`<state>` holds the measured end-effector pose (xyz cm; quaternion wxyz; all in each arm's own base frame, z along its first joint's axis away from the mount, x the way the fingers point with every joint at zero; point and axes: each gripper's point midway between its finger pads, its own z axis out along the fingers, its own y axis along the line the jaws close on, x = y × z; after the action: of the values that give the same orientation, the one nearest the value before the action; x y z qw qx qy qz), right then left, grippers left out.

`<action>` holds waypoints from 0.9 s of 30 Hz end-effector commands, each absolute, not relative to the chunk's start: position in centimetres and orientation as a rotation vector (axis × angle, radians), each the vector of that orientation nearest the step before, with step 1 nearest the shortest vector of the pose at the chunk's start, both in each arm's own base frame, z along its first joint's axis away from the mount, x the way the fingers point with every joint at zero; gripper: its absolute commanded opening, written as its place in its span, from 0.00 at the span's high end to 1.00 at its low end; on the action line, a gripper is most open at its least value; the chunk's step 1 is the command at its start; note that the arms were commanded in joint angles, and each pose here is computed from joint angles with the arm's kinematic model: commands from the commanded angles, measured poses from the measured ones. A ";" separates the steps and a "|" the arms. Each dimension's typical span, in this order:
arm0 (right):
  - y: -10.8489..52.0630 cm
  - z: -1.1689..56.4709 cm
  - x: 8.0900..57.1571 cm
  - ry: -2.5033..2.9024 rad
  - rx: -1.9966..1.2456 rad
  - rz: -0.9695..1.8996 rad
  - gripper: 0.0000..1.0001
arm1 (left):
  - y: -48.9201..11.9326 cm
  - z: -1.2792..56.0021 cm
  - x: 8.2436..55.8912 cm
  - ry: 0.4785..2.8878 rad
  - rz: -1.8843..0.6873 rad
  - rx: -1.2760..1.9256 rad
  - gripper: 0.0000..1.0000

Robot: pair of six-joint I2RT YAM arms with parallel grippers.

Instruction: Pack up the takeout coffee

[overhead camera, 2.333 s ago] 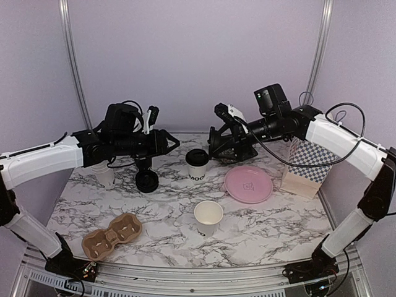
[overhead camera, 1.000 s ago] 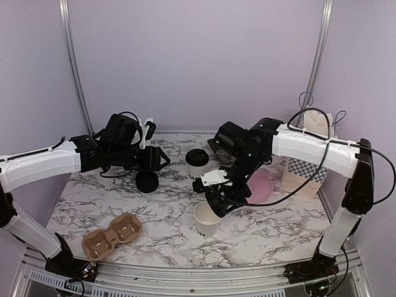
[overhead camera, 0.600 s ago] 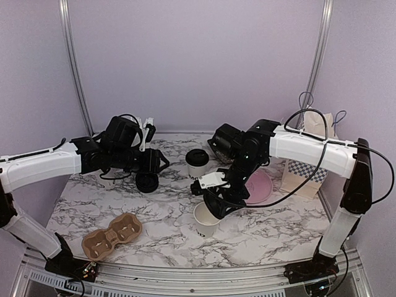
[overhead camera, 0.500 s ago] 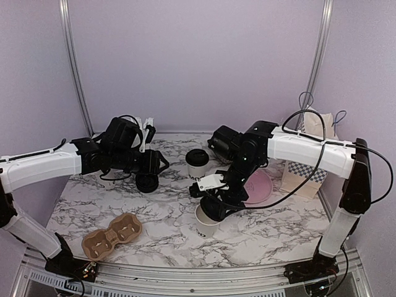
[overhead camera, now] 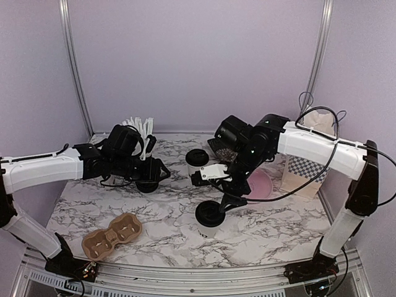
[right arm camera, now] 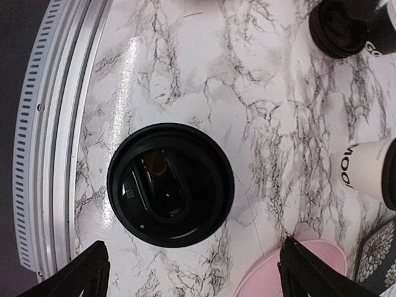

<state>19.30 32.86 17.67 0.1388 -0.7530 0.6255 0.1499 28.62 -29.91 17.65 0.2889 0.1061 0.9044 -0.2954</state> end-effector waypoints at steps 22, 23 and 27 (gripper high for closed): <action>29.4 14.3 21.4 2.262 -1.490 1.343 0.26 | -40.6 15.1 21.2 2.483 -1.325 0.502 0.35; 29.5 14.2 21.3 2.265 -1.495 1.352 0.25 | -40.7 14.9 21.2 2.486 -1.326 0.501 0.35; 30.1 13.9 21.0 2.265 -1.521 1.344 0.25 | -41.2 14.7 21.0 2.494 -1.338 0.517 0.38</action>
<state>21.33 29.00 13.36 0.0498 -0.4946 0.7548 0.4280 20.90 -39.64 13.29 0.1278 0.1647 0.8741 -0.4387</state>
